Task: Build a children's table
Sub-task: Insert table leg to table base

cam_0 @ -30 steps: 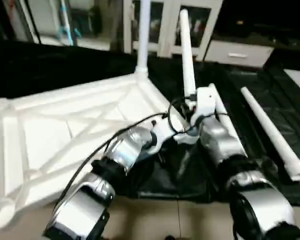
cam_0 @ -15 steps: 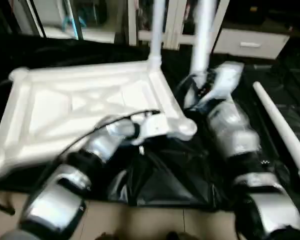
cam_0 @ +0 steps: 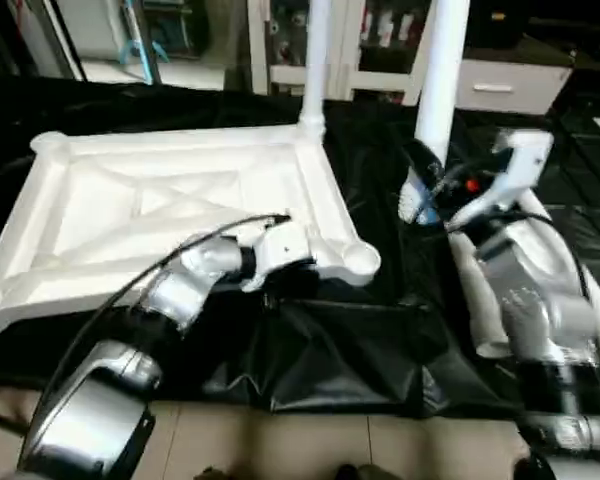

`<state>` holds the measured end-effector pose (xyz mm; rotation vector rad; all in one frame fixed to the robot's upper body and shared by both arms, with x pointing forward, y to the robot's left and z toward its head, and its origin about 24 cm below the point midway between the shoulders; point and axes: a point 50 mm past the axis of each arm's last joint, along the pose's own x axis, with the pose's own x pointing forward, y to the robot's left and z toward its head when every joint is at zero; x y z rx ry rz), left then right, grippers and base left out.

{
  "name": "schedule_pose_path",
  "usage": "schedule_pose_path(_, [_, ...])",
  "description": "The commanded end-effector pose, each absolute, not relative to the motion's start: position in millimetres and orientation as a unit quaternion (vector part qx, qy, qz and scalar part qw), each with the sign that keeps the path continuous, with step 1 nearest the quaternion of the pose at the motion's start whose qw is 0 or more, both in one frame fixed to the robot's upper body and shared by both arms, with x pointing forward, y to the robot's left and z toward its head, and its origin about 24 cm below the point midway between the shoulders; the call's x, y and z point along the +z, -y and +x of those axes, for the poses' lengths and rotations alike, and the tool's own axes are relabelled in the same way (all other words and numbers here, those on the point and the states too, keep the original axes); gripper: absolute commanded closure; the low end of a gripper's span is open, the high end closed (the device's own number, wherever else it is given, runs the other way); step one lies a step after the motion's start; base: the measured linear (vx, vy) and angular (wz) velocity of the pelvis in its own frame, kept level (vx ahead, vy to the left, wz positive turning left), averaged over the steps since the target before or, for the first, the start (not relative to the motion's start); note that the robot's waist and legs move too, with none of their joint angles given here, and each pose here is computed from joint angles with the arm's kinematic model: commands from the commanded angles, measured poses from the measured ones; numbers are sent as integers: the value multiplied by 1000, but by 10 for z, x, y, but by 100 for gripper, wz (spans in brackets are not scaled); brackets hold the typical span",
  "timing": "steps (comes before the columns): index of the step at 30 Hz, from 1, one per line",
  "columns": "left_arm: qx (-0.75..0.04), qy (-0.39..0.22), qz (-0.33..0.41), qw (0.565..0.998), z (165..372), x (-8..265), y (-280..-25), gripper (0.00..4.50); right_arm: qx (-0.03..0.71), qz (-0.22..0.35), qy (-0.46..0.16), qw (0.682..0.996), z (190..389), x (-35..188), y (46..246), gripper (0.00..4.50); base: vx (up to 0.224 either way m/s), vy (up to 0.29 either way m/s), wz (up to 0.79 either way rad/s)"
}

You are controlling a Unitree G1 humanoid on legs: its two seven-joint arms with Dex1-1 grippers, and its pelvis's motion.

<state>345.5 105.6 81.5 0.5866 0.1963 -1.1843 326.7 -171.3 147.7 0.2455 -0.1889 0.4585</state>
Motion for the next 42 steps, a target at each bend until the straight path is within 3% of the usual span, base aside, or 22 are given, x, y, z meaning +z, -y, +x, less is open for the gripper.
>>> schedule_pose_path(1, [-536,-31,200,820,3524,1155,-1112,317,259,123,107,952,3197,1582,1656,267,0,0,0])
schedule_pose_path(8, [-470,78,-37,879,3743,1931,-1259,268,337,100,91,932,3109,1610,1455,267,0,0,0])
schedule_pose_path(11, [-511,118,-187,831,3700,2272,-1046,252,367,84,81,923,3113,1578,1313,267,0,0,0])
schedule_pose_path(16, [-580,125,-269,759,3540,2412,-836,221,385,76,81,916,3132,1593,1203,267,0,0,0])
schedule_pose_path(20, [-577,108,-270,763,3544,2386,-777,193,393,67,83,913,3144,1612,1163,267,0,0,0])
schedule_pose_path(28, [-525,73,-216,820,3587,2278,-718,134,404,37,81,910,3145,1600,1081,267,0,0,0])
schedule_pose_path(34, [-466,72,-151,869,3678,2236,-759,134,394,10,82,915,3165,1602,1087,267,0,0,0])
schedule_pose_path(39, [-435,70,-168,882,3744,2250,-792,134,383,-1,83,920,3171,1614,1140,267,0,0,0])
schedule_pose_path(42, [-457,78,-208,861,3711,2304,-802,151,377,1,82,923,3168,1599,1165,267,0,0,0])
